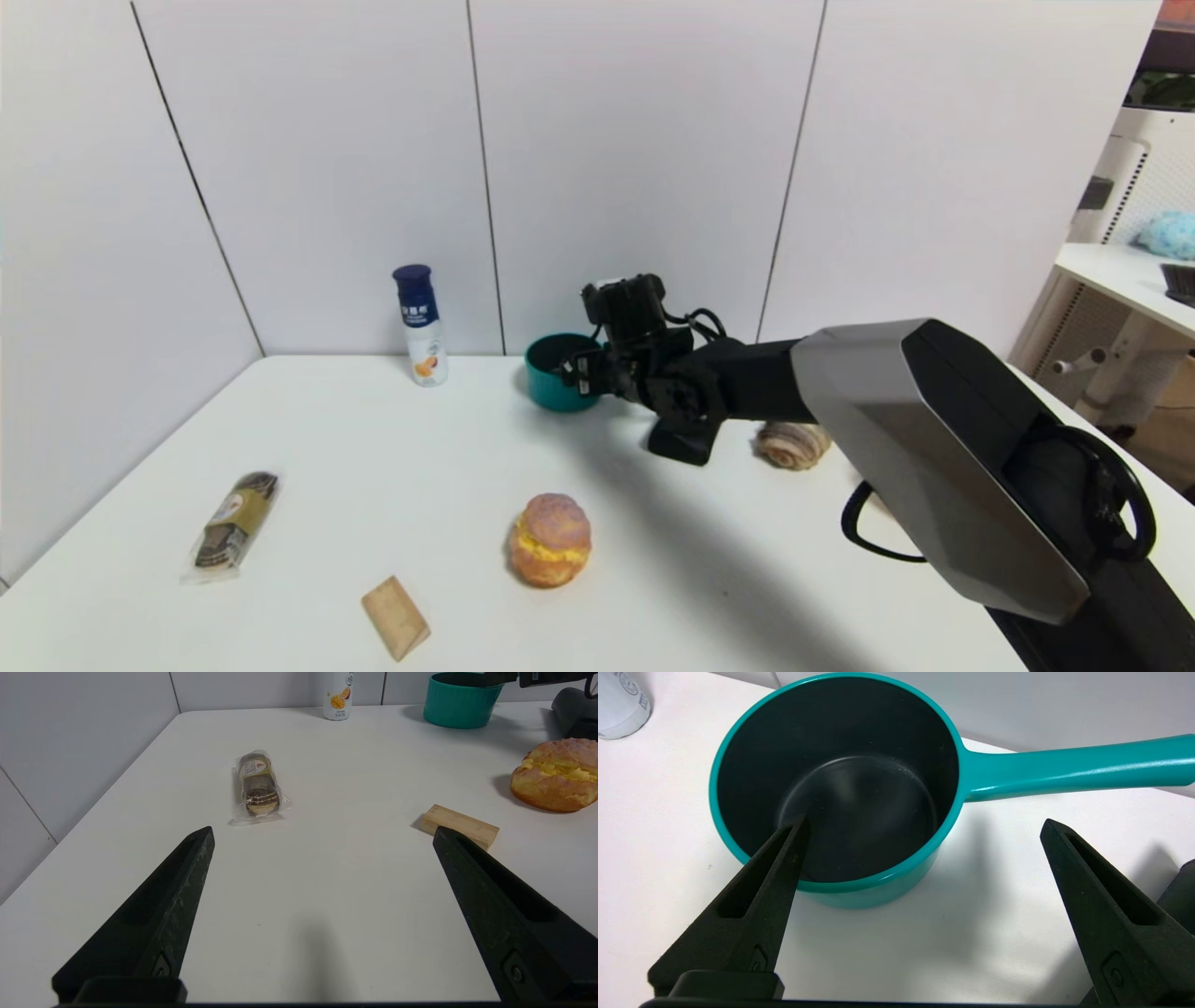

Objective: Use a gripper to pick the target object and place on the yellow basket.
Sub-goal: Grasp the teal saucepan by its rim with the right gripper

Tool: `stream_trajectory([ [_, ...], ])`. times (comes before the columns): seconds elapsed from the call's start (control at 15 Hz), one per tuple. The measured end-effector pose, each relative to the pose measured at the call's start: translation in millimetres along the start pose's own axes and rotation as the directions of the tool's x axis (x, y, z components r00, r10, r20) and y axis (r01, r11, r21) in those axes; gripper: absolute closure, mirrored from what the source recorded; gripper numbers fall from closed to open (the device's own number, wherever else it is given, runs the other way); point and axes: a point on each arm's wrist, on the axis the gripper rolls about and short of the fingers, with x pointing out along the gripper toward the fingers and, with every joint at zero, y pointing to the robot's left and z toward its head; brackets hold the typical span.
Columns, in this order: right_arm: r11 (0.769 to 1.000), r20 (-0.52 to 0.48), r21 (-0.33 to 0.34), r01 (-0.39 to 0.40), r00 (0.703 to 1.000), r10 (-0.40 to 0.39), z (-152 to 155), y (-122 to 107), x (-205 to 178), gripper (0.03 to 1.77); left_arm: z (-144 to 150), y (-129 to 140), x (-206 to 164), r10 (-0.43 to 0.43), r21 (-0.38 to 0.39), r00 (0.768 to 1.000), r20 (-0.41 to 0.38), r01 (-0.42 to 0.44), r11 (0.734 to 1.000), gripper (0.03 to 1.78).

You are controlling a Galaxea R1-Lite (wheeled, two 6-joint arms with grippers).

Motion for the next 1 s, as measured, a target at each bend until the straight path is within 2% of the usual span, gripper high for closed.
stream_trajectory([
  [0.07,1.0,0.001,0.001,-0.001,1.0,0.001,0.8,0.0,-0.6,0.11,0.0,0.0,0.0,0.0,0.0,1.0,0.0,0.0,1.0,0.12],
  [0.13,1.0,0.004,0.002,-0.003,1.0,0.003,1.8,0.0,-1.4,0.2,0.0,0.0,0.0,0.0,0.0,1.0,0.0,0.0,1.0,0.12],
  [0.33,1.0,0.009,0.006,-0.003,1.0,0.003,3.9,-0.4,-2.9,0.68,0.0,0.0,0.0,0.0,0.0,1.0,0.0,0.0,1.0,0.12],
  [0.53,1.0,0.009,0.006,-0.003,1.0,0.003,4.5,-0.4,-3.3,1.01,0.0,0.0,0.0,0.0,0.0,1.0,0.0,0.0,1.0,0.12],
  [0.6,1.0,0.008,0.005,-0.004,1.0,0.004,4.3,-0.2,-3.4,1.21,0.0,0.0,0.0,0.0,0.0,1.0,0.0,0.0,1.0,0.12],
  [0.67,1.0,0.008,0.006,-0.003,1.0,0.003,4.2,-0.2,-3.3,1.7,0.0,0.0,0.0,0.0,0.0,1.0,0.0,0.0,1.0,0.12],
  [0.73,1.0,0.006,0.004,-0.001,1.0,0.001,4.0,-0.5,-3.3,1.75,0.0,0.0,0.0,0.0,0.0,1.0,0.0,0.0,1.0,0.12],
  [1.0,1.0,-0.005,0.004,0.0,1.0,0.0,2.9,-0.5,-3.5,1.75,0.0,0.0,0.0,0.0,0.0,1.0,0.0,0.0,1.0,0.12],
])
